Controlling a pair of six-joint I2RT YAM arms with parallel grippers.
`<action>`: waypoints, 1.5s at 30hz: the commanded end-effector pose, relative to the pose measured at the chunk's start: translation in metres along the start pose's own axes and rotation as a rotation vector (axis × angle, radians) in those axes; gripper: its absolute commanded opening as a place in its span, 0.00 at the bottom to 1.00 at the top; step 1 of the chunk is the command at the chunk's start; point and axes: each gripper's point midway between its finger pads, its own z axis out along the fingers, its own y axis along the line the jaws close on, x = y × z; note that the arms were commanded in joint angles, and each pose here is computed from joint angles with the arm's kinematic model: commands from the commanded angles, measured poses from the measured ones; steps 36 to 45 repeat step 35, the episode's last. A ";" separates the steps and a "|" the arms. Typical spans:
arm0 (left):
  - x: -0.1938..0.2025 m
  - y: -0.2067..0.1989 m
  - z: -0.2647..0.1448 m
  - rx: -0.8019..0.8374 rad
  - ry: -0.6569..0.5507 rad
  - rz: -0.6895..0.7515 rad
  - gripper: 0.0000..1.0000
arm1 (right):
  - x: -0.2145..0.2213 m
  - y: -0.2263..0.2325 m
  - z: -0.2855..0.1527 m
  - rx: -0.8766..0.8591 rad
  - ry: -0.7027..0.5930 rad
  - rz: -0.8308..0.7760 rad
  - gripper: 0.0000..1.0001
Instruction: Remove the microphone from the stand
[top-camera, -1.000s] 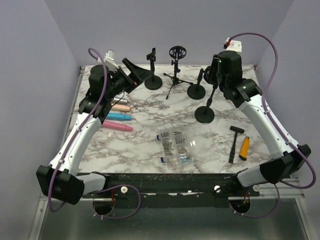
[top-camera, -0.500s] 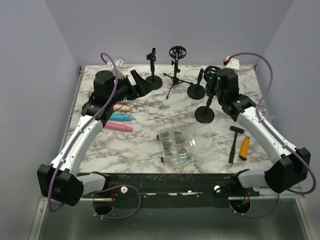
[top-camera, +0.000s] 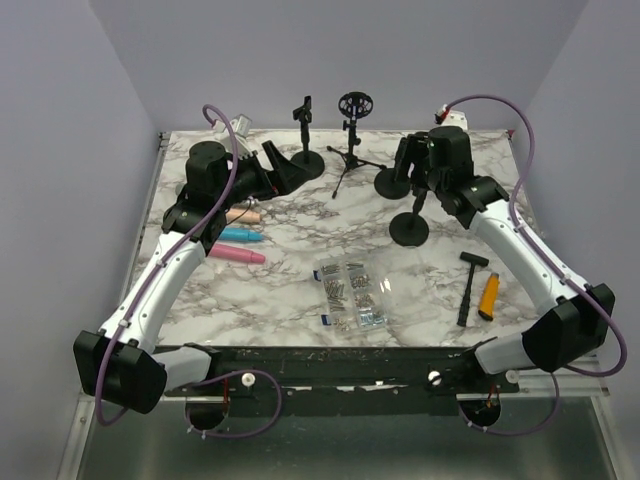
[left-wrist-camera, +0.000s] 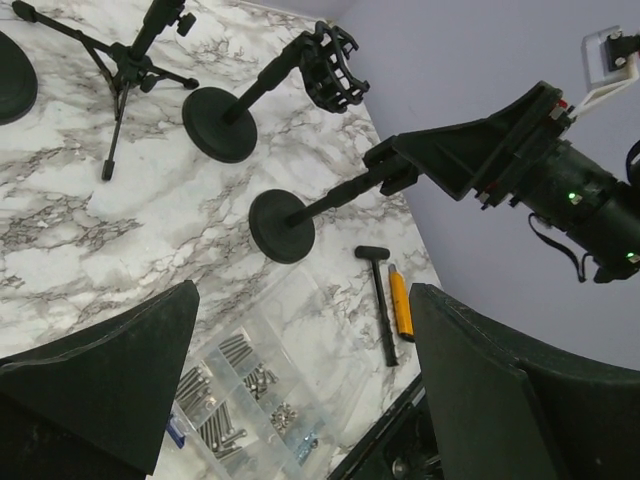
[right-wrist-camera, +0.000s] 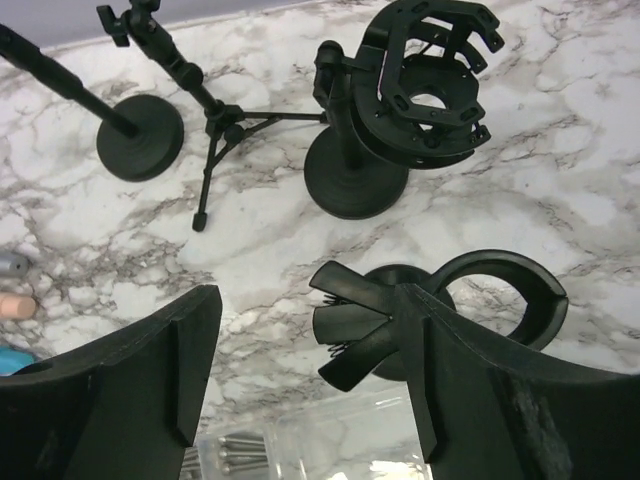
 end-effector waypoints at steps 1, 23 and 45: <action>-0.008 -0.003 -0.007 -0.012 -0.042 0.077 0.88 | -0.013 0.005 -0.026 -0.037 0.060 -0.040 0.80; -0.024 -0.088 -0.111 0.160 -0.320 0.515 0.90 | 0.031 -0.035 -0.216 -0.307 -0.049 0.220 1.00; 0.001 -0.091 -0.217 0.152 -0.596 0.494 0.95 | 0.052 -0.067 -0.265 -0.332 -0.167 0.271 1.00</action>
